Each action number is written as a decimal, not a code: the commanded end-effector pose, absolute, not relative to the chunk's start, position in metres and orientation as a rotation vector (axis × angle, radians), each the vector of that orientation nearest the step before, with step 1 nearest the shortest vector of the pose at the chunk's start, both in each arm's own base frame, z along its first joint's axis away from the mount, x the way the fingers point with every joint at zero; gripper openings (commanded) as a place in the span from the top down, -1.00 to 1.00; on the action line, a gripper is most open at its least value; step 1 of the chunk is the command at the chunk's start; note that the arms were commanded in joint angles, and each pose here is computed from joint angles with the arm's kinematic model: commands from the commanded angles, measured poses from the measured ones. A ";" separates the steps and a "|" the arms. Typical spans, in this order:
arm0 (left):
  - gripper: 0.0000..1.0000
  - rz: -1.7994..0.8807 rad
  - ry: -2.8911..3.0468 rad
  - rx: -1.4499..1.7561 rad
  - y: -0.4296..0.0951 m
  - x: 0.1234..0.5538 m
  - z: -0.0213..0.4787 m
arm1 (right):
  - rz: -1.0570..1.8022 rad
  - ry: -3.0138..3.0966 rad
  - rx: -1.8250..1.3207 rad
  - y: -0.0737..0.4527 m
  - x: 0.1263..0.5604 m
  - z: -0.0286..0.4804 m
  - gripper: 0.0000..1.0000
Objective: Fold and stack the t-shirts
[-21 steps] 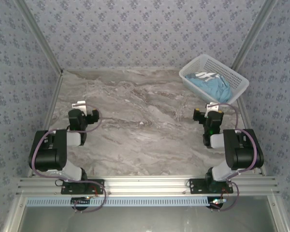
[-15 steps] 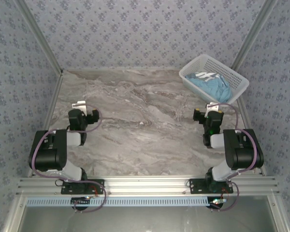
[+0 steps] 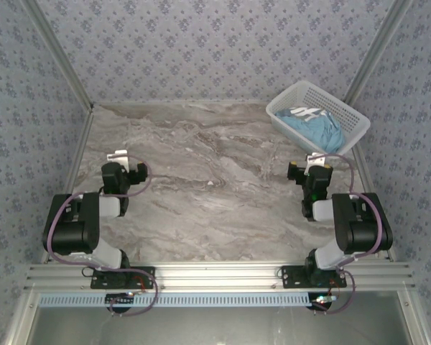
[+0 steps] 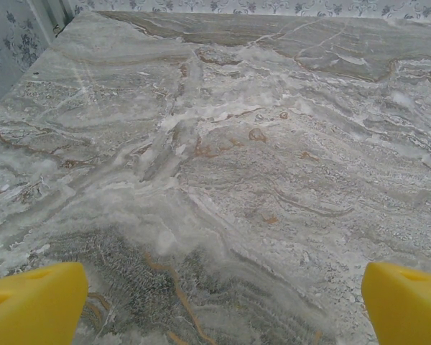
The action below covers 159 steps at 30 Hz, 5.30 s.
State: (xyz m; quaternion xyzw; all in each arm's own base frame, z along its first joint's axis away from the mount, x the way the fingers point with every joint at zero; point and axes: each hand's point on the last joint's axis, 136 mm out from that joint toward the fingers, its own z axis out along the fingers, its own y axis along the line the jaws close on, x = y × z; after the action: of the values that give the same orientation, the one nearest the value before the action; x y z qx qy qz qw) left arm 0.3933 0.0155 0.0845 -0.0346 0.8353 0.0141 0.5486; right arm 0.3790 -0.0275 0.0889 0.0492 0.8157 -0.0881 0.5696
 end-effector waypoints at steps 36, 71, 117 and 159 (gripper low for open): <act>-0.50 -0.762 2.231 0.004 -0.239 0.373 0.308 | 0.319 2.499 1.032 -0.107 0.544 0.080 -0.30; -0.32 -0.538 2.215 -0.102 -0.189 0.350 0.305 | 0.740 1.252 0.021 0.120 0.392 0.662 1.00; -0.61 0.164 2.775 -0.002 -0.176 0.331 0.105 | 0.659 2.877 0.343 0.259 0.358 0.037 -0.20; 1.00 -0.502 1.911 -0.402 -0.061 0.300 0.405 | 0.680 1.833 0.172 0.134 0.363 0.453 1.00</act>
State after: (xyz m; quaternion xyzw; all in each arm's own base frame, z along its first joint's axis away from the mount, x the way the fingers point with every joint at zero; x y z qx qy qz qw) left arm 0.3153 -0.0643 0.3732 -0.1665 0.8343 -0.1819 0.4931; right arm 0.3851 0.1521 0.4218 0.0767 0.8036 0.3007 0.5078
